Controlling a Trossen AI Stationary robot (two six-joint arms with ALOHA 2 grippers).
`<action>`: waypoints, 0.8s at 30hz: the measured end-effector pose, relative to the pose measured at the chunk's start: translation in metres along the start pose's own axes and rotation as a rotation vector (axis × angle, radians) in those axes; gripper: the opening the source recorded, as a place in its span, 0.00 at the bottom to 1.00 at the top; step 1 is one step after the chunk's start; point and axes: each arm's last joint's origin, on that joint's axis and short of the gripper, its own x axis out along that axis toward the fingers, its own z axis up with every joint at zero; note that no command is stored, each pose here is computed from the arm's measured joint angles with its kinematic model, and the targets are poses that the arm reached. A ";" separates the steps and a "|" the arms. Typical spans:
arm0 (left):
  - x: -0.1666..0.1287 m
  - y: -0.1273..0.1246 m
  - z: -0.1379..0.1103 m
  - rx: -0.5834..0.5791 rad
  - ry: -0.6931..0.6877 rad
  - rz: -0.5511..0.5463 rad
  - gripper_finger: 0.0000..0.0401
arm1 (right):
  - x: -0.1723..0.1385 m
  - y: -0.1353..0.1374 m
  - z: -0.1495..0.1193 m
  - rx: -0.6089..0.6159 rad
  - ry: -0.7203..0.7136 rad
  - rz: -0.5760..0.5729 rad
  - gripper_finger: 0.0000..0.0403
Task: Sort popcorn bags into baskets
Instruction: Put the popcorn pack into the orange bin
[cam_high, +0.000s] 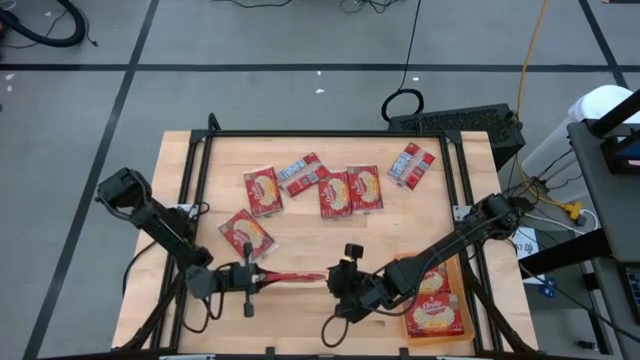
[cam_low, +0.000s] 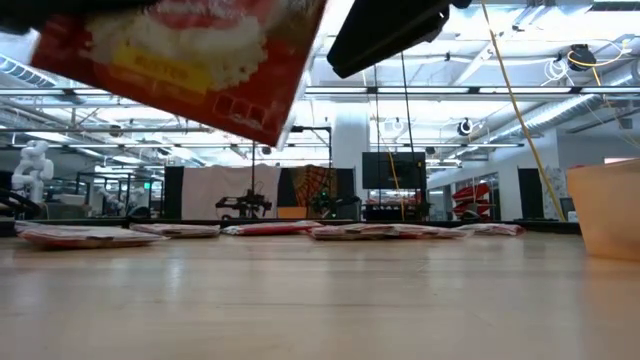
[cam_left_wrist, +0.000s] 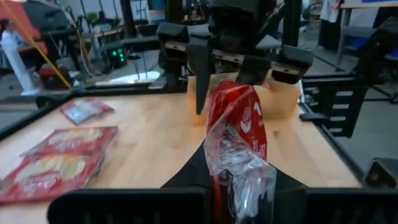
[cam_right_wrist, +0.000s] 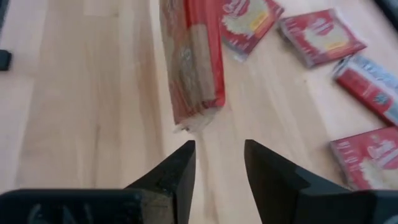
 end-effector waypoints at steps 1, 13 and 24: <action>0.001 0.002 -0.001 0.004 0.000 0.008 0.06 | 0.000 0.000 0.000 -0.013 -0.005 -0.008 0.33; 0.025 0.023 0.004 0.038 -0.024 -0.029 0.06 | 0.002 -0.005 0.003 -0.063 -0.032 -0.061 0.33; 0.021 0.019 0.014 0.101 -0.122 -0.078 0.06 | -0.037 -0.016 0.020 0.037 -0.116 -0.013 0.35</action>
